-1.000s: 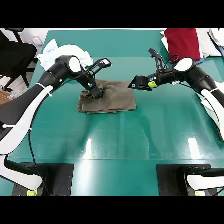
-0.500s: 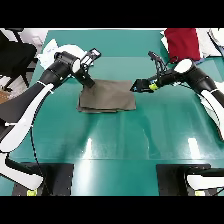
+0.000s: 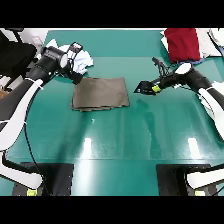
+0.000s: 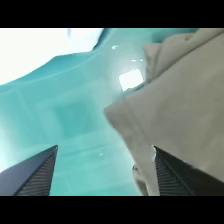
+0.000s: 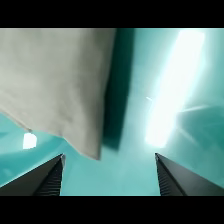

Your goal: Fold the shirts.

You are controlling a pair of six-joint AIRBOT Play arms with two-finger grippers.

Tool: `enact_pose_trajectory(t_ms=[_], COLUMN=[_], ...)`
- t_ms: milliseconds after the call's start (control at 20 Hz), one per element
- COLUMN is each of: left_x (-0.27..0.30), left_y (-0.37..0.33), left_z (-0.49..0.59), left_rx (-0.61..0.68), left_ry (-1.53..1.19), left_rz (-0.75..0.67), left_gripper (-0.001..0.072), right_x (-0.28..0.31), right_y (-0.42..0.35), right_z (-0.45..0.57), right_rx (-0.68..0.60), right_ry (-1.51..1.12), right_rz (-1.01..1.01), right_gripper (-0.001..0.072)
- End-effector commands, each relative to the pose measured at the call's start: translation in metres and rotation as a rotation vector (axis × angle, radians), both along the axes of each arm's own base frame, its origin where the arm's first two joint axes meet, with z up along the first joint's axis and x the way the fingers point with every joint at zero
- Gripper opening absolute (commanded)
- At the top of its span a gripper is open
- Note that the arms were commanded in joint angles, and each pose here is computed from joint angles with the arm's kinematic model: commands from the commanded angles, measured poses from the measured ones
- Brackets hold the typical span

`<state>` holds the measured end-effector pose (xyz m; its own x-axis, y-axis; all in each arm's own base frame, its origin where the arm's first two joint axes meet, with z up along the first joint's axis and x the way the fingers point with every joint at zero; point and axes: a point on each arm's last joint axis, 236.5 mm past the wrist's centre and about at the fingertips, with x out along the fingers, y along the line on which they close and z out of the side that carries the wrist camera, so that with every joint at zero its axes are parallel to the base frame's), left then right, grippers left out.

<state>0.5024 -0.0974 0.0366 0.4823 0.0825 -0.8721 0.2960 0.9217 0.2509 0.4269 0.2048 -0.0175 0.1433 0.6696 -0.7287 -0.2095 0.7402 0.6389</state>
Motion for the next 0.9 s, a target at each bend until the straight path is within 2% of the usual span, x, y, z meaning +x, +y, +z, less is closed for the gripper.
enact_pose_trajectory(t_ms=[0,250,500,650,700,800,850], left_x=[-0.005,-0.022,-0.039,-0.048,-0.055,-0.059,-0.061], left_y=[0.015,0.021,0.002,0.003,0.005,0.006,0.006], left_z=[0.02,0.07,0.144,0.165,0.177,0.181,0.18], left_rx=[-0.066,-0.135,-0.281,-0.301,-0.303,-0.301,-0.297], left_ry=[-0.016,-0.076,-0.229,-0.271,-0.291,-0.293,-0.285], left_rz=[0.079,0.103,0.07,0.063,0.058,0.055,0.057], left_gripper=[0.0717,0.0717,0.0717,0.0717,0.0717,0.0716,0.0716], right_x=[0.014,0.036,0.054,0.056,0.054,0.054,0.056], right_y=[0.023,0.057,0.098,0.118,0.144,0.164,0.169], right_z=[-0.002,-0.024,-0.046,-0.054,-0.055,-0.042,-0.031], right_rx=[0.158,0.2,0.202,0.211,0.221,0.234,0.243], right_ry=[-0.004,0.031,0.062,0.084,0.091,0.056,0.038], right_rz=[-0.004,0.066,0.092,0.105,0.136,0.172,0.178], right_gripper=[0.0627,0.0626,0.0625,0.0623,0.0502,0.0146,0.004])
